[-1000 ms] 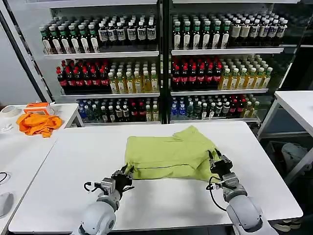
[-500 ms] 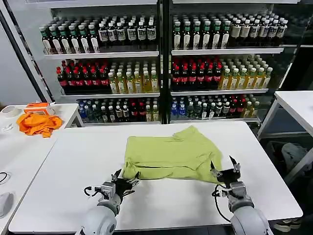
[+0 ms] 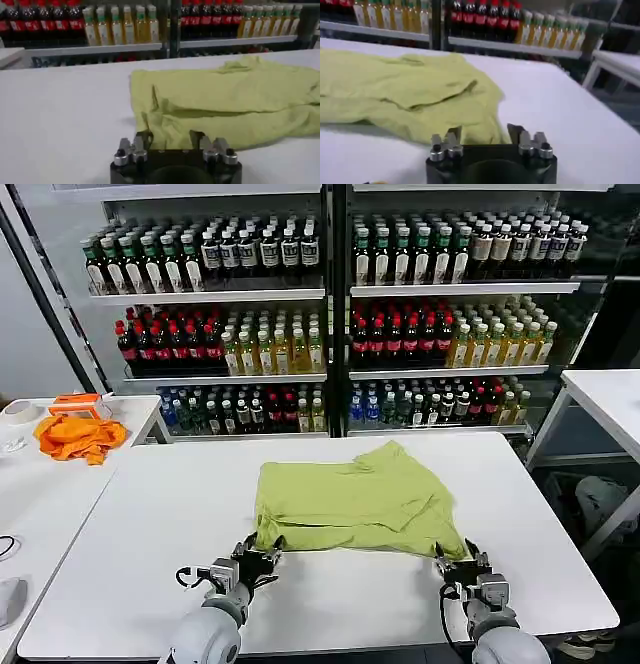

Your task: Fold and organize the clothes.

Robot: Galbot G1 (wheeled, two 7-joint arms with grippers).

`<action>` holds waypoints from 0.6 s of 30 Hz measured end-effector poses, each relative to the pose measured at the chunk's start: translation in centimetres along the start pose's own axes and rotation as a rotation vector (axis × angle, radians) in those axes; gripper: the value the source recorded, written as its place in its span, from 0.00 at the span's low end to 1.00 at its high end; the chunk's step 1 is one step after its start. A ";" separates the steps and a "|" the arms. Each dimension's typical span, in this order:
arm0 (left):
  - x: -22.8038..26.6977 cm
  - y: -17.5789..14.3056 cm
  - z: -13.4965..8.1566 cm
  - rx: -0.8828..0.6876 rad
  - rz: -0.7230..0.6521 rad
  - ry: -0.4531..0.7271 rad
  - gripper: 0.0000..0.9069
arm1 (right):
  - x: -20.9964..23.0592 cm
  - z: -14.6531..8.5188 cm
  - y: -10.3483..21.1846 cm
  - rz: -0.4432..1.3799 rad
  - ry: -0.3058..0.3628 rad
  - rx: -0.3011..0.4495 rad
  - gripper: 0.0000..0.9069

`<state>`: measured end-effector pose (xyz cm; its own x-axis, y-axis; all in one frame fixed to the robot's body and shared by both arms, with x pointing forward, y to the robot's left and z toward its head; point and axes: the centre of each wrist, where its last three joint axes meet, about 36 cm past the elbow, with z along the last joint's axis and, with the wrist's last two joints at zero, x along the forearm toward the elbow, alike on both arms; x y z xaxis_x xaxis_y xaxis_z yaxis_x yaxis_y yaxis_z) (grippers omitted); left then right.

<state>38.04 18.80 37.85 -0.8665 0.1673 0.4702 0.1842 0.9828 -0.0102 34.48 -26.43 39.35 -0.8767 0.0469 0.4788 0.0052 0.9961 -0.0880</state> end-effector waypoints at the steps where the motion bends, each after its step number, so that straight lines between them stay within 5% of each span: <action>1: 0.0 0.0 0.0 0.001 0.001 0.000 0.02 | 0.0 0.0 0.0 -0.001 0.001 -0.003 0.00; 18: 0.4 0.7 0.8 0.031 0.013 0.008 0.02 | 1.3 0.3 -0.2 -0.006 0.026 -0.025 0.00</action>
<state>37.46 19.65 37.29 -0.8606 0.1796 0.4766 0.1806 0.9826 -0.0441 33.21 -26.58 39.75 -0.8641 0.0427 0.5015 0.0126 0.9979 -0.0633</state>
